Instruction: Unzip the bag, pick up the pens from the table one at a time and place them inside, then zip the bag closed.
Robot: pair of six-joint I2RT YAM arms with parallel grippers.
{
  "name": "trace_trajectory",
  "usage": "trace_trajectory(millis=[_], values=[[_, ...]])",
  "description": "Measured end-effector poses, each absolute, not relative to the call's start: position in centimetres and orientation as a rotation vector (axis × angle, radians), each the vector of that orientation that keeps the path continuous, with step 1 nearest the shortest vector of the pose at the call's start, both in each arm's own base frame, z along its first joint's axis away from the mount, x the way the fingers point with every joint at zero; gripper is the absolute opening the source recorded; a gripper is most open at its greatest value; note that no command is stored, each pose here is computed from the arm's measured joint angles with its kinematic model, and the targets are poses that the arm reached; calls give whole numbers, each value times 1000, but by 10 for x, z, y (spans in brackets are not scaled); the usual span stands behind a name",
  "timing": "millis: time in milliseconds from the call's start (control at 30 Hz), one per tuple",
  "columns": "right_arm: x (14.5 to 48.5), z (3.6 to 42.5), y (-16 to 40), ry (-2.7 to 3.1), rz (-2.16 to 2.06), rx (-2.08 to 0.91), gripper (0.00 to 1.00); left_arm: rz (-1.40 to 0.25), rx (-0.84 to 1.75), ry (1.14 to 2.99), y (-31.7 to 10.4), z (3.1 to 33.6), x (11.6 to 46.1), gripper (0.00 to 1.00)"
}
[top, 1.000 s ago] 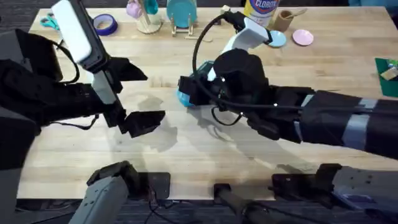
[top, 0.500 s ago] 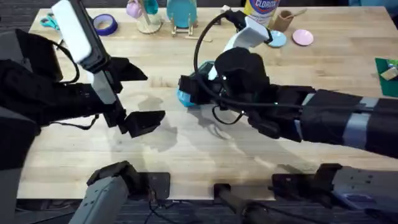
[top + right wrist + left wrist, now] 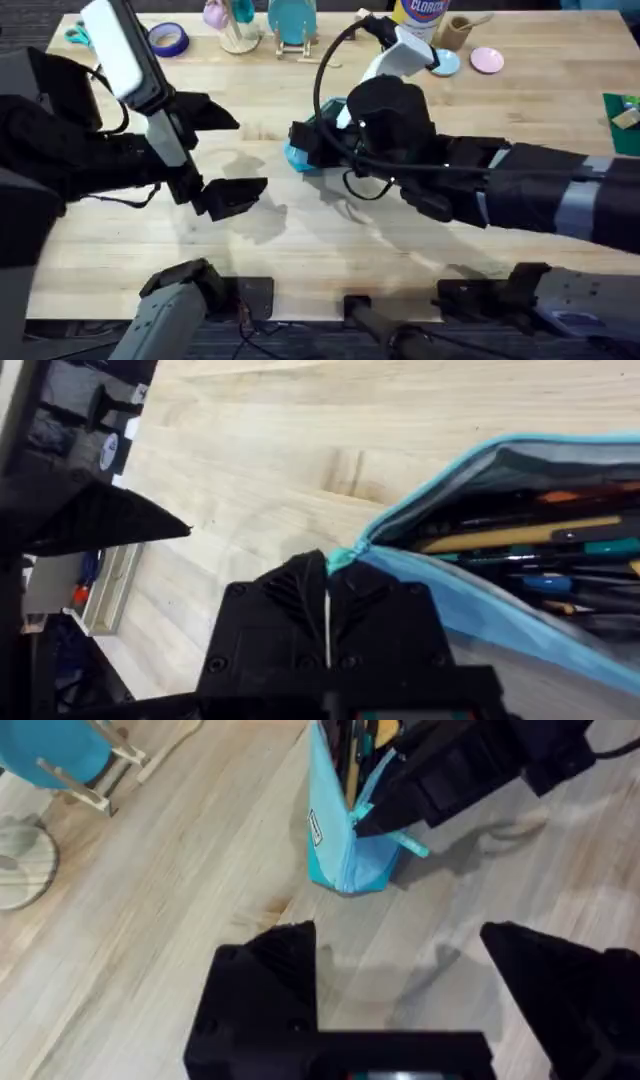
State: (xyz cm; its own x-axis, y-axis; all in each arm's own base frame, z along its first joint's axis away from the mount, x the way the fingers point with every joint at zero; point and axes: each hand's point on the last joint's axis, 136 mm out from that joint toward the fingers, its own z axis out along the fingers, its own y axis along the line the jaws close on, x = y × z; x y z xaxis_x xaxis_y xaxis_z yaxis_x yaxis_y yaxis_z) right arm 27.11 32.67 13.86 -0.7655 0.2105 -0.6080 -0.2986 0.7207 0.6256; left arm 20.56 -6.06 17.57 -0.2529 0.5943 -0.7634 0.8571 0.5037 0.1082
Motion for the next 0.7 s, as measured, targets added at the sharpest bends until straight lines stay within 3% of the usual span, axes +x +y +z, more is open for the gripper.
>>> trace_trajectory(millis=[300, 700], values=[[271, 139, 326, 2243, 969, -65, 31, -554, 1234, 1952, -64, 150, 212, 993], [271, 139, 326, 2243, 969, -65, 31, -713, 1208, 1854, -65, 122, 246, 994]])
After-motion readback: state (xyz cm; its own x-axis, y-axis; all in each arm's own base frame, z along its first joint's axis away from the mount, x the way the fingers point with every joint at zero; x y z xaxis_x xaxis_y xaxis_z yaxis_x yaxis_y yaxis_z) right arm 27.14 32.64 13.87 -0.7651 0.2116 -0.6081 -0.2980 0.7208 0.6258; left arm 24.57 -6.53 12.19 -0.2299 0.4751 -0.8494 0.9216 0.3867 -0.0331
